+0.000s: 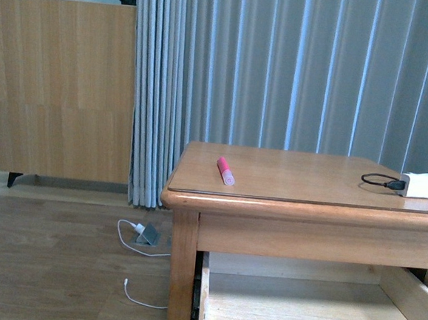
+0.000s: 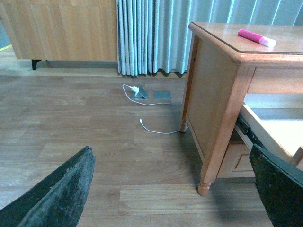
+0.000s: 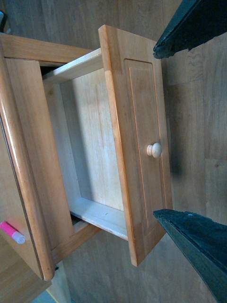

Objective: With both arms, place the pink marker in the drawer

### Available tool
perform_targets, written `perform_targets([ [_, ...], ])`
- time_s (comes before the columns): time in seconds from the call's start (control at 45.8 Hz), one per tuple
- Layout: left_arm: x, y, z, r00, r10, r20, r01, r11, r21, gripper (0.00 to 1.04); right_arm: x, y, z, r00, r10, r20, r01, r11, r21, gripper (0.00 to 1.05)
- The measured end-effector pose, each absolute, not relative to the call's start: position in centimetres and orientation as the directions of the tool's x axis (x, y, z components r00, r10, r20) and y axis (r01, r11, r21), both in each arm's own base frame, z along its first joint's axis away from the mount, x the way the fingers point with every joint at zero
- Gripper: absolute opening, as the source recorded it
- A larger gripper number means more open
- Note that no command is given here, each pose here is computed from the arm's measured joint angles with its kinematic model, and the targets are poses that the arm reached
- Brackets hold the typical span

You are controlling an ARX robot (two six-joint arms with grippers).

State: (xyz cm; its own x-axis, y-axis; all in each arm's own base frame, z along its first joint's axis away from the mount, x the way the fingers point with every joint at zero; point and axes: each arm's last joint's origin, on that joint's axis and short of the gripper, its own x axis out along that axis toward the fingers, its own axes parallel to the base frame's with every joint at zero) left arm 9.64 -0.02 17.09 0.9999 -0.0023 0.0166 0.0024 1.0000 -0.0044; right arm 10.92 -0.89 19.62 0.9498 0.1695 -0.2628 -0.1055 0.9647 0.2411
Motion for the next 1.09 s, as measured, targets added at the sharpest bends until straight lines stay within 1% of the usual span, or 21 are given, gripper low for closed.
perform_targets([
  [0.764,9.6,0.0,17.1,1.0,-0.002,0.017,0.002,1.0,-0.004,0.99,10.9,-0.9,19.6,0.95,0.17,-0.263,-0.105,0.965,0.241,0.96],
  [0.786,9.7,0.0,17.1,1.0,0.013,0.017,-0.012,1.0,-0.013,0.99,10.9,-0.9,19.6,0.95,0.17,-0.263,-0.105,0.965,0.241,0.96],
  [0.851,9.8,-0.1,17.2,0.991,0.129,0.019,-0.127,0.989,-0.074,0.99,10.9,-0.9,19.6,0.95,0.17,-0.263,-0.105,0.965,0.241,0.96],
  [0.917,10.2,-0.3,17.1,0.984,0.179,-0.009,-0.179,0.977,-0.114,0.99,10.9,-0.9,19.6,0.95,0.17,-0.263,-0.105,0.965,0.242,0.96],
  [1.004,11.0,-0.7,17.1,0.985,0.163,-0.063,-0.17,0.977,-0.126,0.99,10.9,-0.9,19.6,0.95,0.17,-0.263,-0.105,0.965,0.242,0.96],
  [1.091,12.3,-1.0,18.5,0.992,0.11,-0.059,-0.117,0.984,-0.136,0.99,10.9,-0.9,19.6,0.95,0.169,-0.263,-0.105,0.965,0.242,0.96],
])
